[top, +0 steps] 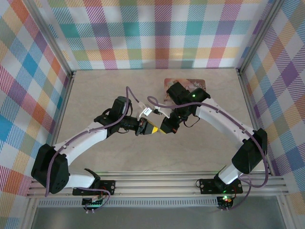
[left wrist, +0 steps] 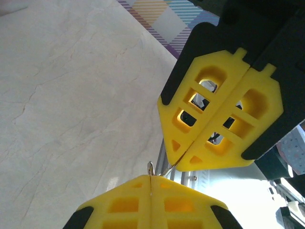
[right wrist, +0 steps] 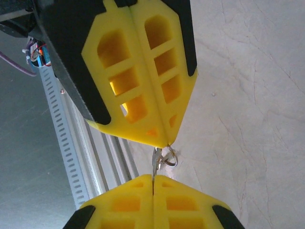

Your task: Unlock a padlock with a key

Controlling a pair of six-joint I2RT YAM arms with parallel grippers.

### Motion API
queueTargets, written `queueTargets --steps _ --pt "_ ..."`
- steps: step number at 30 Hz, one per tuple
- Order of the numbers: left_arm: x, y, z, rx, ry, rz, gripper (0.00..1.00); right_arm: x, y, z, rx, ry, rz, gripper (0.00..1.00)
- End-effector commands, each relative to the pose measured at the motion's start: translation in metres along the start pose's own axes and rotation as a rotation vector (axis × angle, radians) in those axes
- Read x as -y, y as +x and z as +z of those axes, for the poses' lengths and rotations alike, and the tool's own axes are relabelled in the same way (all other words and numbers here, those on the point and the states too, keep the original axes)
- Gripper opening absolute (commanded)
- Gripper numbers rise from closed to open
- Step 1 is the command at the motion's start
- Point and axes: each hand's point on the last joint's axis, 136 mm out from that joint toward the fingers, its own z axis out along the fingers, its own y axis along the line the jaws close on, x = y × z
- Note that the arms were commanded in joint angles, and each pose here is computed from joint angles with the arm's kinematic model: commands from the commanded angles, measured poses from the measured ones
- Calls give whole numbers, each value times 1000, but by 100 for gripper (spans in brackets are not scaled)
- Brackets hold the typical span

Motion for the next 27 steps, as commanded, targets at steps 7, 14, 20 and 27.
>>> queueTargets --steps 7,14,20,27 --pt "-15 -9 -2 35 -108 -12 0 -4 -11 -7 90 -34 -2 0" --pt "-37 -17 -17 128 -188 -95 34 -1 -8 -13 110 -22 -2 0" --pt "-17 -25 -32 216 -172 12 40 -1 -4 -14 103 -25 0 0" --pt "22 -24 -32 201 -19 141 51 -3 -6 -15 110 -35 -8 0"
